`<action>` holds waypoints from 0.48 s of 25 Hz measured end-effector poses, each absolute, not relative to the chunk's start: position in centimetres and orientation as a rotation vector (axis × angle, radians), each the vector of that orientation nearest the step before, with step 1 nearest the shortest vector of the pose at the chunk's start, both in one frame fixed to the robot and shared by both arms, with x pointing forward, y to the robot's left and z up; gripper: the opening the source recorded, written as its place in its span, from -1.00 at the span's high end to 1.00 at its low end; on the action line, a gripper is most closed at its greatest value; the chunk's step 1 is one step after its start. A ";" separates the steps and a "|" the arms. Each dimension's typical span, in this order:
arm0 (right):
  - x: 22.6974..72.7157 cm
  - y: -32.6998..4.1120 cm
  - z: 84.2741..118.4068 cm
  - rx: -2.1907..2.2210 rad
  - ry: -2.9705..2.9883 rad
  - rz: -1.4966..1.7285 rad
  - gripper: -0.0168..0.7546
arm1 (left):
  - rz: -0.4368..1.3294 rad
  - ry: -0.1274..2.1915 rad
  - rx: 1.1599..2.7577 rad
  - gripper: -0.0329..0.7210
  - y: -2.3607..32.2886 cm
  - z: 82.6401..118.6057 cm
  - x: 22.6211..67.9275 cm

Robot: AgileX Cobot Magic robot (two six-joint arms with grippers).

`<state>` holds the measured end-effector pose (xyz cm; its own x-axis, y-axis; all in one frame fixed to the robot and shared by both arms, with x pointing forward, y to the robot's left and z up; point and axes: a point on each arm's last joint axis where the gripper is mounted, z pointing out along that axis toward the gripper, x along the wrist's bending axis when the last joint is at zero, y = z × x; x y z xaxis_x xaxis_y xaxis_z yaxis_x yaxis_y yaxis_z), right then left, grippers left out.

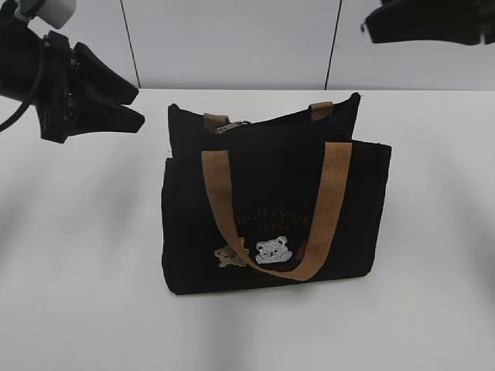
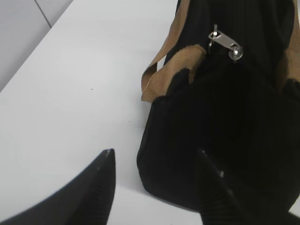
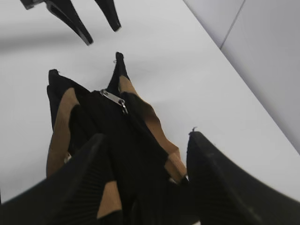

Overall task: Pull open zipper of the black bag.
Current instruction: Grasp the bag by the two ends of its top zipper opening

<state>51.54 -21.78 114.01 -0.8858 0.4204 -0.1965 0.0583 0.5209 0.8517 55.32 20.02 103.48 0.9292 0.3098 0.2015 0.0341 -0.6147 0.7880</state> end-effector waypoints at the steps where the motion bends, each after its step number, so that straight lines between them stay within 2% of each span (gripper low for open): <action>1: 51.9 -21.2 113.6 0.389 2.396 1.331 -0.12 | 0.389 0.231 2.203 -0.16 19.9 103.4 55.7; 5: 53.4 -18.8 112.7 0.325 2.445 1.372 -0.12 | 0.323 0.188 2.171 -0.14 19.2 103.2 57.4; 12: 56.5 -16.2 113.6 0.253 2.458 1.432 -0.12 | 0.240 0.143 2.163 -0.14 17.9 101.6 58.9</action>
<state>56.48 -16.23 113.65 -0.9440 0.2909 -0.1558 0.0079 0.4919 0.8706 58.87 17.86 101.62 0.9742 0.1922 0.1179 0.0119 -0.5660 0.8243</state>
